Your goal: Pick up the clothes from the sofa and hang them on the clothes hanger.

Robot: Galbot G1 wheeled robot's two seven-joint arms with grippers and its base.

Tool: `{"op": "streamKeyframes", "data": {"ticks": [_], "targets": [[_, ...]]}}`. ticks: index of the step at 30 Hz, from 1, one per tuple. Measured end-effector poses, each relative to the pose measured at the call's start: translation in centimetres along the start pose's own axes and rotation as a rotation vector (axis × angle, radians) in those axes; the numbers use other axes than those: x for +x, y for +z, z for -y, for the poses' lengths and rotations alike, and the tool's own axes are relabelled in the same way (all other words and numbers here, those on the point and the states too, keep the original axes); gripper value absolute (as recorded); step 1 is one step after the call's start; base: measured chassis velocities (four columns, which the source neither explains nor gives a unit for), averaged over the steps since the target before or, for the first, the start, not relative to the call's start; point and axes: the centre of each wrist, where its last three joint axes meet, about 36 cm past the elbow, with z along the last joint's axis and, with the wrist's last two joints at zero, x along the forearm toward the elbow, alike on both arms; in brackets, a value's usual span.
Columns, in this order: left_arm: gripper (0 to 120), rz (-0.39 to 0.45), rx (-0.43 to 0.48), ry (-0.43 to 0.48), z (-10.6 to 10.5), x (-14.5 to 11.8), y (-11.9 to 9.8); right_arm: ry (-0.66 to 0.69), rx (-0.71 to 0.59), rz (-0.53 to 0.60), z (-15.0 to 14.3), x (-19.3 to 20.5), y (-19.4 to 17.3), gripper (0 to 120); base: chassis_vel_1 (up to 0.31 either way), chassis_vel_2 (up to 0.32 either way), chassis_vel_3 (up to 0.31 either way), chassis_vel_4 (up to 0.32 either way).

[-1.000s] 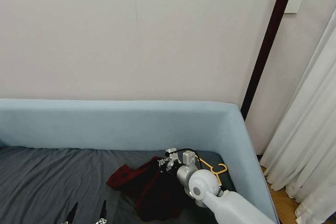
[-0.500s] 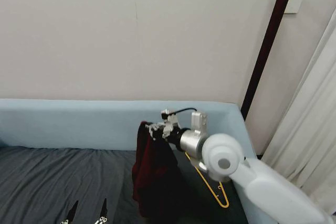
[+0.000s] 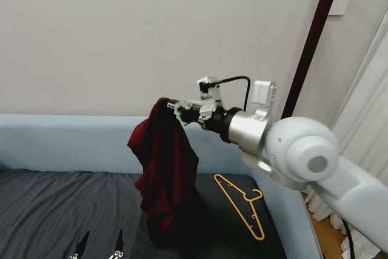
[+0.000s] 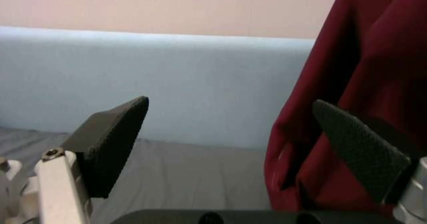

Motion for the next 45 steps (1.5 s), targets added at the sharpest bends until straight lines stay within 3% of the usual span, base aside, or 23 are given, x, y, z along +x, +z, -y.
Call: {"op": "streamKeyframes", "data": {"ticks": [10, 15, 20, 24, 28, 34, 42, 45], "targets": [[94, -0.005, -0.005, 0.02, 0.1, 0.2, 0.0, 0.035, 0.067, 0.066, -2.4, 4.1, -3.7, 0, 0.0, 0.0, 0.0, 0.0], [94, -0.009, -0.002, 0.02, 0.1, 0.2, 0.4, 0.071, 0.036, 0.013, -1.8, 4.4, -1.4, 0, 0.0, 0.0, 0.0, 0.0], [94, -0.023, 0.005, 0.017, 0.4, 0.4, 1.2, 0.105, -0.042, -0.046, 0.4, 2.2, 2.4, 0, 0.0, 0.0, 0.0, 0.0], [94, -0.028, -0.003, 0.007, 0.0, 0.4, 1.6, 0.197, -0.131, -0.086, 4.7, -3.6, 6.3, 0, 0.0, 0.0, 0.0, 0.0], [94, -0.028, -0.009, -0.004, -0.4, 0.4, 1.7, 0.246, -0.168, -0.115, 6.3, -7.5, 9.2, 0, 0.0, 0.0, 0.0, 0.0], [94, -0.035, -0.02, -0.027, -1.2, 1.1, 2.1, 0.328, -0.186, -0.206, 9.5, -16.0, 17.4, 0, 0.0, 0.0, 0.0, 0.0], [94, -0.037, -0.022, -0.049, -1.5, 2.0, 2.9, 0.348, -0.088, -0.289, 10.7, -24.7, 26.5, 0, 0.0, 0.0, 0.0, 0.0], [94, -0.037, -0.022, -0.057, -1.5, 2.2, 3.2, 0.329, -0.06, -0.294, 10.7, -26.8, 28.3, 0, 0.0, 0.0, 0.0, 0.0]]}}
